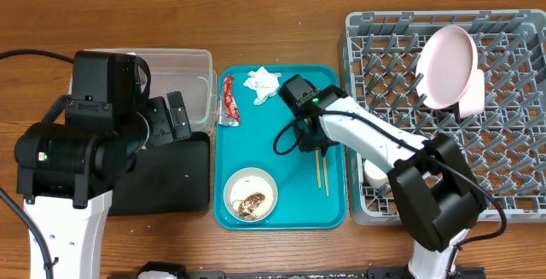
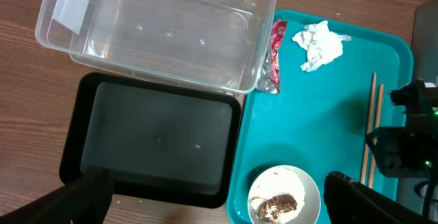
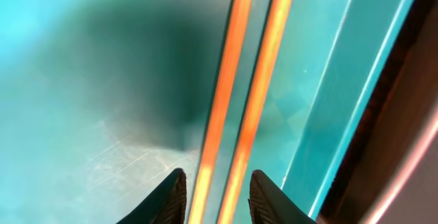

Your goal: Sort waste into correct bins and load items into the dishwasher

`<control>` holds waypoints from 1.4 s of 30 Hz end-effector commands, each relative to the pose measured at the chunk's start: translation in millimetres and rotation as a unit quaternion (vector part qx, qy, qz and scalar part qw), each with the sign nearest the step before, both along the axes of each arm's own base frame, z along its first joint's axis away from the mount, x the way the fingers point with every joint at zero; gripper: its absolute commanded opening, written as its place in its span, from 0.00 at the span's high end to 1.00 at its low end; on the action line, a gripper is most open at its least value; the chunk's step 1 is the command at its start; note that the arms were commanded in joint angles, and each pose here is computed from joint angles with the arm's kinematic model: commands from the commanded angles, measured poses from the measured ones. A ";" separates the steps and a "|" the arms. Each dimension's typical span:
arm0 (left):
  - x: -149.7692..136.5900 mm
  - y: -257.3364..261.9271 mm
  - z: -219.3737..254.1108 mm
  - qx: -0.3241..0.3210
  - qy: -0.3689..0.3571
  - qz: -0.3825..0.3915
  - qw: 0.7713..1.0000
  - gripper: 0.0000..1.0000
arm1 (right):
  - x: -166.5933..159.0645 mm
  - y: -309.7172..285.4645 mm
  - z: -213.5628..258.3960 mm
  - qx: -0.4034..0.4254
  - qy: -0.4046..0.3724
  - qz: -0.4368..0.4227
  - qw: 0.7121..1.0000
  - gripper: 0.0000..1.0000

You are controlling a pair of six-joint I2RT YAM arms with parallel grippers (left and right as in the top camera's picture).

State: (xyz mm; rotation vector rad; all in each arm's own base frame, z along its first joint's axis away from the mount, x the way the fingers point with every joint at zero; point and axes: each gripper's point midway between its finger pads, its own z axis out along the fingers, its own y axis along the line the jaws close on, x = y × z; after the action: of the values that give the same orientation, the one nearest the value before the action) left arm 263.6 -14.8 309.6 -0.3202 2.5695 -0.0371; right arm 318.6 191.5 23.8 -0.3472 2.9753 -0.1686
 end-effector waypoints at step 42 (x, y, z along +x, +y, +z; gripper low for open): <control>1.5 2.6 2.9 0.000 -0.005 0.012 1.000 0.00 | 63.5 -44.0 179.2 0.057 -0.235 -0.042 0.970 0.96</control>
State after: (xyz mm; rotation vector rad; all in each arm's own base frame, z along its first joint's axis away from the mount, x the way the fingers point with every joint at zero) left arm 263.6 -14.9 309.6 -0.3201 2.5696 -0.0376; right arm 367.5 181.9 199.0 -0.1610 2.5437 0.0555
